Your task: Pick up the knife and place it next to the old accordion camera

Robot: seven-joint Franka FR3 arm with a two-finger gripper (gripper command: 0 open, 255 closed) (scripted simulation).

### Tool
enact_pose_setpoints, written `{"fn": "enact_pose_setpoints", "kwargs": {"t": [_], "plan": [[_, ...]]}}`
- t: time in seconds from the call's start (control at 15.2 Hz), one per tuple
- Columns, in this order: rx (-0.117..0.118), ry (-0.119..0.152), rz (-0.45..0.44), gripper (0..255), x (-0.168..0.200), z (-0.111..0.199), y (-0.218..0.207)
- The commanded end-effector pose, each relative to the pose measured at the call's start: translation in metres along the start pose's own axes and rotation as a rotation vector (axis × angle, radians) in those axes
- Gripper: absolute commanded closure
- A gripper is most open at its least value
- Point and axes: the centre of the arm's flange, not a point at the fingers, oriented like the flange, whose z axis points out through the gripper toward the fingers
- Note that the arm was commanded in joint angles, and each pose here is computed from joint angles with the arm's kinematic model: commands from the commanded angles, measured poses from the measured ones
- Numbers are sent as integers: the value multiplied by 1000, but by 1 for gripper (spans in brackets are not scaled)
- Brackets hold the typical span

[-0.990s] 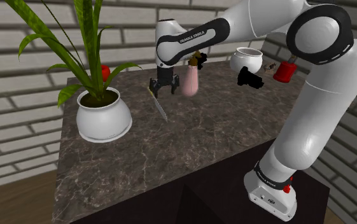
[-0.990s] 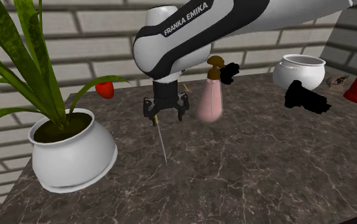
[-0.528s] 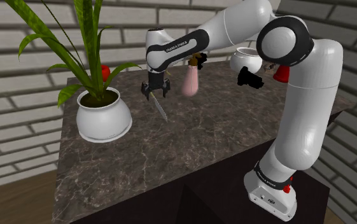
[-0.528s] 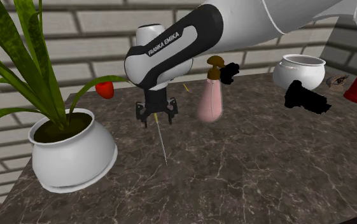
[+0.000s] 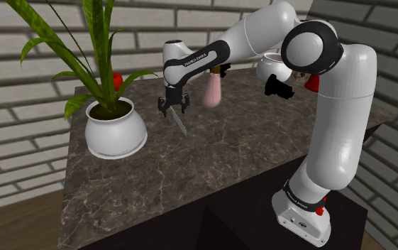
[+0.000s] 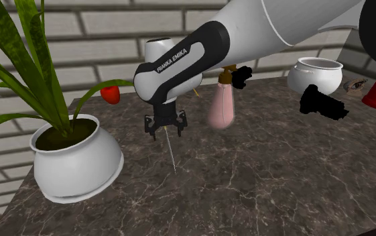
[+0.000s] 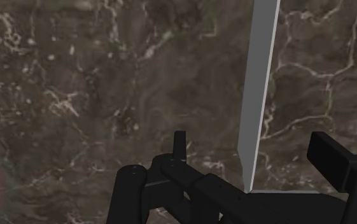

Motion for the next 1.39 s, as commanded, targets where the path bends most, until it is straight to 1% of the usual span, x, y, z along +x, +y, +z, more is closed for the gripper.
{"fn": "enact_pose_setpoints", "kwargs": {"t": [0.0,0.26,0.33,0.92,1.32], "plan": [[0,0,0,0,0,0,0],[0,0,0,0,0,0,0],[0,0,0,255,0,0,0],[0,0,0,255,0,0,0],[0,0,0,255,-1,-31,0]]}}
